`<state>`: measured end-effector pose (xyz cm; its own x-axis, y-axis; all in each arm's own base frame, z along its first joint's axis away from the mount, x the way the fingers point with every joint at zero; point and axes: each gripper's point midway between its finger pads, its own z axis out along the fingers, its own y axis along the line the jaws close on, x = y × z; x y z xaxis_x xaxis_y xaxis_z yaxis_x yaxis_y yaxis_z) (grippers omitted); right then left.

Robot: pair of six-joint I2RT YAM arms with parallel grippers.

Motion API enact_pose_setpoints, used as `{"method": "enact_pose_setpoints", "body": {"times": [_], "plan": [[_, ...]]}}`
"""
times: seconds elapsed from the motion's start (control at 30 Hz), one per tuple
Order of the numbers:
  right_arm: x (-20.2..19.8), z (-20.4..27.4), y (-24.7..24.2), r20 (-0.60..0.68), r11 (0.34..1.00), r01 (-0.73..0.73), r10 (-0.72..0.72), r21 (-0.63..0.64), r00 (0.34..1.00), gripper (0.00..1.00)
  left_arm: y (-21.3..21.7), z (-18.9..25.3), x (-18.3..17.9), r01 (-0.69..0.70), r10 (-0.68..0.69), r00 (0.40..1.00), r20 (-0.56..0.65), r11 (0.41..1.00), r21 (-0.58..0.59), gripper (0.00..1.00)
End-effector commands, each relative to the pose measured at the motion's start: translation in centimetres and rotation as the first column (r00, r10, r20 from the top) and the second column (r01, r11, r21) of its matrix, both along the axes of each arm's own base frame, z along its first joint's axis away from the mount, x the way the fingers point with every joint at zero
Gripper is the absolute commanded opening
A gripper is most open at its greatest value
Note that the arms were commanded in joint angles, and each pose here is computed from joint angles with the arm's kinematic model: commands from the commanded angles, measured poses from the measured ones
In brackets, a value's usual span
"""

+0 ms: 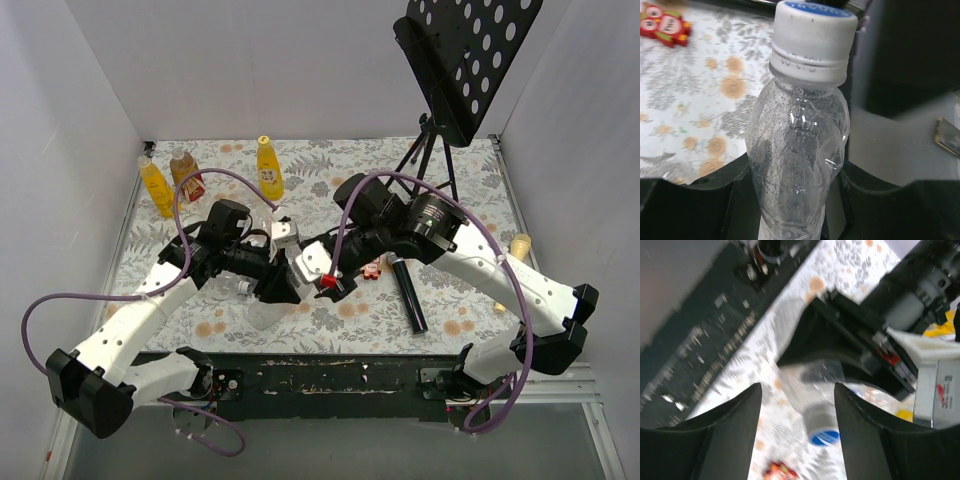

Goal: Unscrew the bottle caps
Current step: Unscrew the bottle cap from the plastic bottle.

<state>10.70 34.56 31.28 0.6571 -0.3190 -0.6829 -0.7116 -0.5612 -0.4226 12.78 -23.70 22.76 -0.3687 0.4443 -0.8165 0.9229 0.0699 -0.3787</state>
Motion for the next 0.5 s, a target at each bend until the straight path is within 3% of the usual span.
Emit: {"method": "enact_pose_setpoints", "body": {"times": [0.0,0.13,0.23,0.33,0.47], "plan": [[-2.5,4.9,0.6,-0.381,0.988,0.088,-0.033,0.128,0.924,0.70,-0.1,0.8,3.4,-0.127,0.126,0.987,0.104,0.992,0.005,0.00],[-0.1,5.8,-0.8,-0.530,0.973,0.192,-0.096,0.129,0.843,0.70,0.1,0.5,3.6,-0.158,0.157,0.980,0.122,0.987,0.006,0.00],[3.4,5.7,-2.4,-0.675,0.933,0.349,-0.202,0.087,0.709,0.65,0.2,0.4,3.7,-0.180,0.178,0.976,0.126,0.984,0.004,0.00],[7.0,4.5,-3.0,-0.762,0.844,0.536,-0.339,0.013,0.552,0.68,0.0,0.3,3.6,-0.179,0.179,0.976,0.124,0.984,-0.008,0.00],[7.7,3.0,-2.4,-0.809,0.825,0.559,-0.383,-0.082,0.446,0.70,-0.2,0.2,3.7,-0.177,0.176,0.977,0.117,0.984,-0.004,0.00]]}}
